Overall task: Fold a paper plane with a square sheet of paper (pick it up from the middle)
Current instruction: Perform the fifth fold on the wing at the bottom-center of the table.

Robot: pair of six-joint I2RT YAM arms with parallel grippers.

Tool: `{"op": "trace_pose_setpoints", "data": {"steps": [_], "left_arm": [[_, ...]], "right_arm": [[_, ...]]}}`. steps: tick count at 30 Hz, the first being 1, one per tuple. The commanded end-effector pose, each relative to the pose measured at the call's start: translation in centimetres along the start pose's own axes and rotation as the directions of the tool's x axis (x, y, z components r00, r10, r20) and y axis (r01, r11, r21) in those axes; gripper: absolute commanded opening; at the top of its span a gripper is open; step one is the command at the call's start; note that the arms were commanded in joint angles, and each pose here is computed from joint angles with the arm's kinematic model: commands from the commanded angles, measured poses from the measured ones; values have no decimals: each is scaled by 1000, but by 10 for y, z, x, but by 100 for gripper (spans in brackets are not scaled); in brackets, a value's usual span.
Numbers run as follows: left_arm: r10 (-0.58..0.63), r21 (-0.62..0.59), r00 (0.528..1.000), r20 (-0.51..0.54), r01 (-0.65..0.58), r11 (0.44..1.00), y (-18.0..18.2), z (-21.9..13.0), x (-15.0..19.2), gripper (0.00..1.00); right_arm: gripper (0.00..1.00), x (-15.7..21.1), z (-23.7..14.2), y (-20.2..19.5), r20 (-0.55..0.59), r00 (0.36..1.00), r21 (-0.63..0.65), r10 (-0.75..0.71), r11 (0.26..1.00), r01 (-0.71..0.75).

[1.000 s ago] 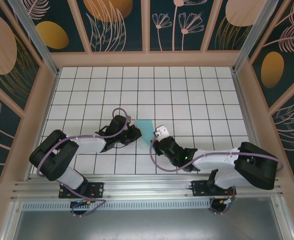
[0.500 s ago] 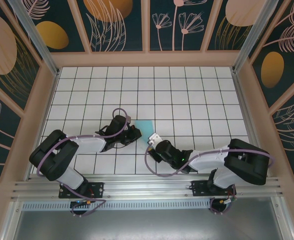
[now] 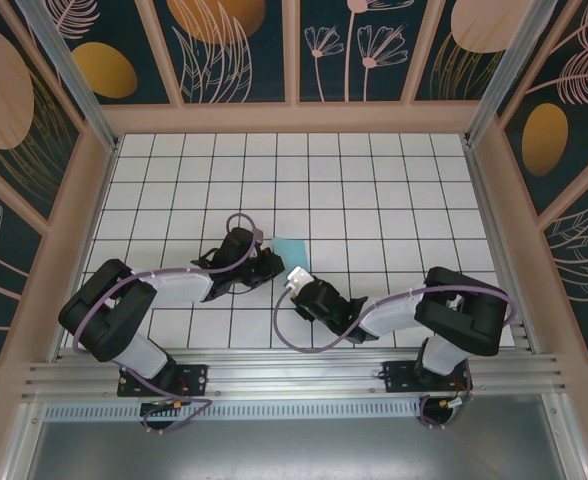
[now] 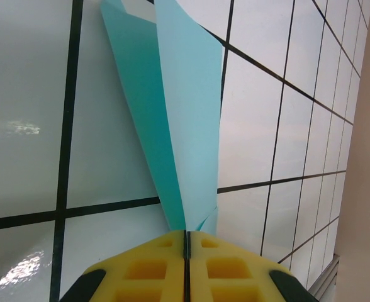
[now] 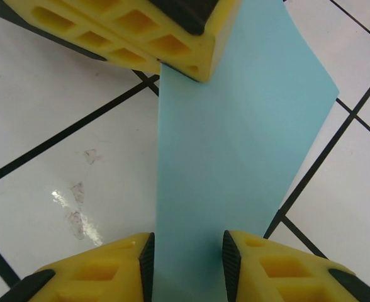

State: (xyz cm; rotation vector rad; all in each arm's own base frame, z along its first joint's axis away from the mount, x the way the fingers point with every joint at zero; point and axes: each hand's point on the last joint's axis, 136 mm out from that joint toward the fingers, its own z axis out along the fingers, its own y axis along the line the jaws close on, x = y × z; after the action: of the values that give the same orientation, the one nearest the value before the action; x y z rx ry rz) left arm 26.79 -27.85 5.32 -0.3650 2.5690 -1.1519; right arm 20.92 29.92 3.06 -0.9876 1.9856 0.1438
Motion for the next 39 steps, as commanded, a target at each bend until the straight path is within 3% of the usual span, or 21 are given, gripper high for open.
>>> {"op": "trace_pose_setpoints", "data": {"steps": [1, 26, 29, 33, 39], "left_arm": [[29, -6, 1000, -3, -30, 1000, -3, -1, 0, 10], [19, -15, 1000, 1, -19, 1000, -1, 1, -1, 14], [19, -20, 1000, 8, -19, 1000, -1, 0, -2, 20], [20, -22, 999, 37, -19, 1000, -5, -7, -7, 36], [45, -92, 984, 174, -29, 995, -4, -35, -27, 57]], "right_arm": [[35, -21, 2, -1, 61, 998, 28, 2, 1000, -4], [18, -16, 12, 5, 54, 998, 26, 25, 999, -26], [14, -13, 13, 6, 45, 999, 24, 30, 999, -31], [8, -11, 13, 7, 39, 998, 20, 58, 998, -58], [4, -19, 7, 12, 74, 984, -51, 160, 986, -156]]}}
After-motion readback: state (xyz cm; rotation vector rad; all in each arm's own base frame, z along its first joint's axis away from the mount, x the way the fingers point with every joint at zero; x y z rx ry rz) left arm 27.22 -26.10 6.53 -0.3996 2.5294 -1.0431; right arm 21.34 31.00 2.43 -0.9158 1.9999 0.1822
